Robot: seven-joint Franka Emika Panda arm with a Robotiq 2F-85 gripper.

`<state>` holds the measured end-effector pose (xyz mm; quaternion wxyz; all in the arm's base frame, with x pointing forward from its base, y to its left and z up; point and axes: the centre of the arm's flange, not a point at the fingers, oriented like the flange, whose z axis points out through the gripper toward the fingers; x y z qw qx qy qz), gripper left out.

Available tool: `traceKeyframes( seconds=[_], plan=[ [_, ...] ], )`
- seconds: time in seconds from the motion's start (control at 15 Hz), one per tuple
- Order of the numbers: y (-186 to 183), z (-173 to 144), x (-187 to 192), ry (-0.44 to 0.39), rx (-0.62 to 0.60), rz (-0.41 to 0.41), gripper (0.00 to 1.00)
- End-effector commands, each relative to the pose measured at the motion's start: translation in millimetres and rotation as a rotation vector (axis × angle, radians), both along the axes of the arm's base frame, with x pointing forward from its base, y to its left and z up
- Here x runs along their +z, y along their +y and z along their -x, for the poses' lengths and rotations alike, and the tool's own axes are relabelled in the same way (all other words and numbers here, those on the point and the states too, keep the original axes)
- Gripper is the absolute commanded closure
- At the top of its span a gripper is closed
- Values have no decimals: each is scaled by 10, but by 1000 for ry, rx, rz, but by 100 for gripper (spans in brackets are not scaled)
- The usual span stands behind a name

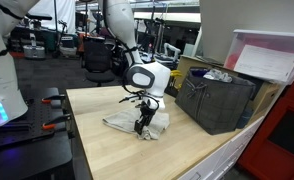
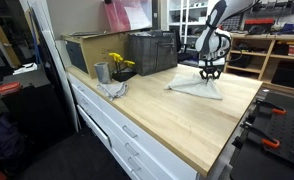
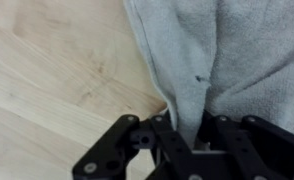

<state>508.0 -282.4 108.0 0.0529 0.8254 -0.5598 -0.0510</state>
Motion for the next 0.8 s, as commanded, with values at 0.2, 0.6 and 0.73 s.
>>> traceKeyframes(
  seconds=[0.2,0.6,0.73],
  plan=[
    [166,718,-98,64,-347,-21,97],
    [328,870,219,66,-449,-4,47],
    [398,875,385,92,-368,24,31]
  ],
)
